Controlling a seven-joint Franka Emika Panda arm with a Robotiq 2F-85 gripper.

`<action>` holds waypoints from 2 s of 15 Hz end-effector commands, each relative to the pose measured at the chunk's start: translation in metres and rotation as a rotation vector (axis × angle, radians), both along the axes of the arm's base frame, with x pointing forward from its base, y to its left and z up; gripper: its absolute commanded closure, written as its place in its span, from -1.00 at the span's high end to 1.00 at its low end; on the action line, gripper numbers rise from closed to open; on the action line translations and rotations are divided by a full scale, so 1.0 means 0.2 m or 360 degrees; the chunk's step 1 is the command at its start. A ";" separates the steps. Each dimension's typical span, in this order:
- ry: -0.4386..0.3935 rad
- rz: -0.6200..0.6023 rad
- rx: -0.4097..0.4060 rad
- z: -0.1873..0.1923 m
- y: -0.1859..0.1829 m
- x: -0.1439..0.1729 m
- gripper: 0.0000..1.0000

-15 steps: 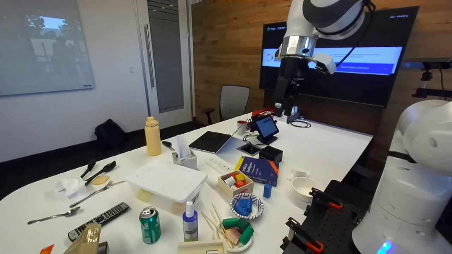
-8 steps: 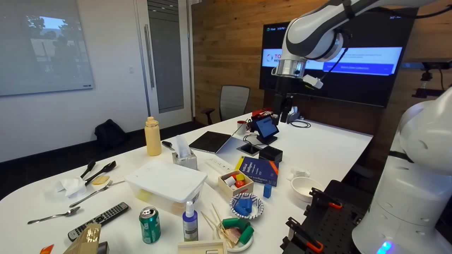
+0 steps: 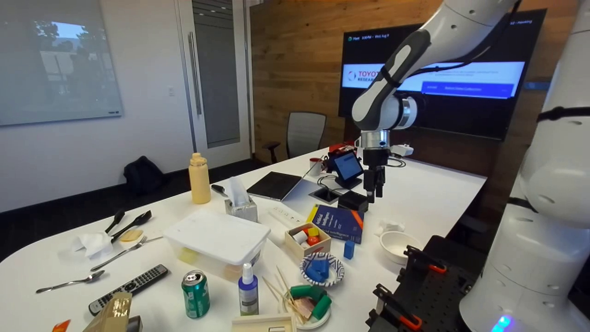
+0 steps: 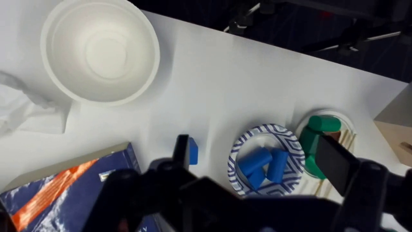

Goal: Place the blue rectangular block in the wooden box through the square cutting on the lid

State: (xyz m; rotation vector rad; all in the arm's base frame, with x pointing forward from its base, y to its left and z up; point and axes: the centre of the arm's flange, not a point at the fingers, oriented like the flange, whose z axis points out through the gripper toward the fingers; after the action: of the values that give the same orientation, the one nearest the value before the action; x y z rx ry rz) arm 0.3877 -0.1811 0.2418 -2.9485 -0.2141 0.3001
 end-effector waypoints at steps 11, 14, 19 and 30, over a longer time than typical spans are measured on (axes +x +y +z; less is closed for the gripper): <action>-0.0048 -0.0104 -0.0091 -0.77 -0.08 0.26 1.00; -0.0048 -0.0115 -0.0081 -0.84 -0.05 0.27 1.00; -0.0044 -0.0111 -0.0119 -0.96 0.00 0.26 1.00; -0.0110 -0.0155 -0.0231 -1.10 0.01 0.30 1.00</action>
State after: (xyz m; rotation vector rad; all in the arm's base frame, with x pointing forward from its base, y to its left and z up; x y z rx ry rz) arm 0.4407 -0.1811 0.0280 -3.0735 -0.0833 0.2537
